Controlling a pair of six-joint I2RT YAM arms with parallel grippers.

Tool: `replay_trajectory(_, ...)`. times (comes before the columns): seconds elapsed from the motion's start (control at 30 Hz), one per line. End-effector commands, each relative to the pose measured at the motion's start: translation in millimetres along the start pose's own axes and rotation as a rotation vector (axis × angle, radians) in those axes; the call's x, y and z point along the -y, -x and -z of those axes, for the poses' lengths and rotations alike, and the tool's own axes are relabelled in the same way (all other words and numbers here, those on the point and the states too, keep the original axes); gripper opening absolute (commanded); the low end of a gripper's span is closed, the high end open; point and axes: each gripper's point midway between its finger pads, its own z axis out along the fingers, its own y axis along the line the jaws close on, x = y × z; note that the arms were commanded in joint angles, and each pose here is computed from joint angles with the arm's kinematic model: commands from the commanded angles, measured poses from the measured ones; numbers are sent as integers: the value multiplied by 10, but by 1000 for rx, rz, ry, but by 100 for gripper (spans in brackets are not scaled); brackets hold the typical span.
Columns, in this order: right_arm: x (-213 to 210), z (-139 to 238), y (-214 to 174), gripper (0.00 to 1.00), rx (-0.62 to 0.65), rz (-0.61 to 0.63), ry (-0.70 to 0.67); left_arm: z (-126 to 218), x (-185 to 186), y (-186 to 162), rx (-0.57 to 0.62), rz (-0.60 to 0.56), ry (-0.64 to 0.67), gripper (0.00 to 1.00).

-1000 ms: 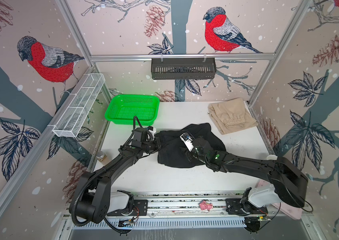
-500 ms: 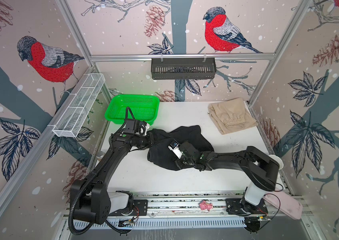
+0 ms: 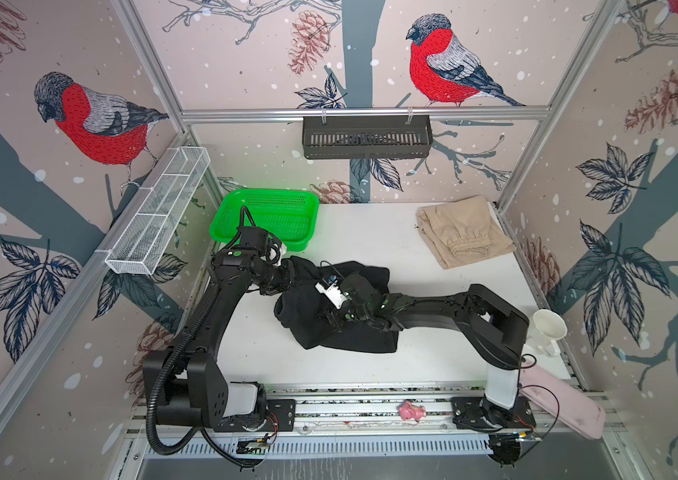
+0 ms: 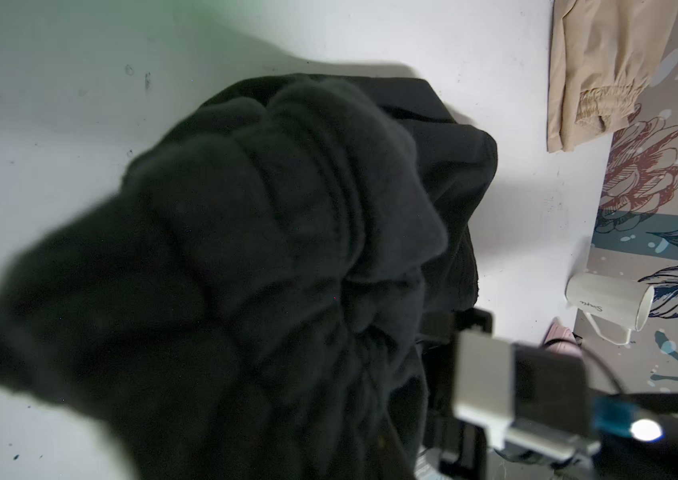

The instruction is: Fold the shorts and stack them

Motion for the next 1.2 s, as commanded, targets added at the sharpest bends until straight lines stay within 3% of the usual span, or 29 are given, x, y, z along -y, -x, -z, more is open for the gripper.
replay_trajectory(0.0,206,95,98,32,24,-4,-48,32,-41,-7,-15,-42,34,0)
replay_trajectory(0.33,715,-217,337,15,32,4,-146,168,4,120,1,-86,61,0)
replay_trajectory(0.57,995,-289,597,15,52,28,-265,220,-5,107,-1,-100,78,0)
replay_trajectory(0.7,1195,-207,698,21,60,52,-382,216,1,95,-7,-98,69,0)
replay_trajectory(0.83,1389,-203,727,24,60,37,-402,210,0,97,-2,-97,67,0)
replay_trajectory(1.03,1178,30,718,26,62,40,-357,182,-55,120,7,-83,85,0)
replay_trajectory(1.17,794,212,532,15,60,29,-267,193,-35,159,16,-80,77,0)
